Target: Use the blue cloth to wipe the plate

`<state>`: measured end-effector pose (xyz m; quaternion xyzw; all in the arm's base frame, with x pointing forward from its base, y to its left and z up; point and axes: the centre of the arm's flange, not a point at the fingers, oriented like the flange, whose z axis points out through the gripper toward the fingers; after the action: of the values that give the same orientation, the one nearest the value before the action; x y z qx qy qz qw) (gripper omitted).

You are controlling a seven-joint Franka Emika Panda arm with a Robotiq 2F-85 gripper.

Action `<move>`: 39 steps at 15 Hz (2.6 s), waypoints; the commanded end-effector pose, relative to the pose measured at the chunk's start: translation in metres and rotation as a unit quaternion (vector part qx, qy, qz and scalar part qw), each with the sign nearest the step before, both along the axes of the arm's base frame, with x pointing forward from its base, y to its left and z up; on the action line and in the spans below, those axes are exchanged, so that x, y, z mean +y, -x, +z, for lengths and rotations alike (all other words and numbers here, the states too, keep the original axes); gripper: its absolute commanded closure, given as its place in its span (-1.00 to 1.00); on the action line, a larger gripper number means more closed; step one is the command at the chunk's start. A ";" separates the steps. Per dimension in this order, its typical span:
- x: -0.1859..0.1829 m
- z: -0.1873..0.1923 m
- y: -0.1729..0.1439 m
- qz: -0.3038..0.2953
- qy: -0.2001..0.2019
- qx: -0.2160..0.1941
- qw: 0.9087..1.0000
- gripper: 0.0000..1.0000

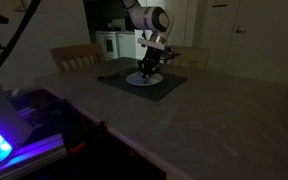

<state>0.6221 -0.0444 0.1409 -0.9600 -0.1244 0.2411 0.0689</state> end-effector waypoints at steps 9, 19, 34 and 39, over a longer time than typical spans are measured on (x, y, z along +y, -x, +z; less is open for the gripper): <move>-0.035 -0.001 0.000 -0.090 0.099 -0.058 0.989 0.97; -0.026 0.041 -0.008 -0.107 0.033 -0.112 0.987 0.97; 0.053 0.084 -0.087 -0.065 -0.008 -0.200 0.978 0.97; 0.076 0.067 -0.087 -0.044 -0.030 -0.184 0.982 0.97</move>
<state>0.7014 0.0264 0.2195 -0.9937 -0.0827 0.0372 0.0659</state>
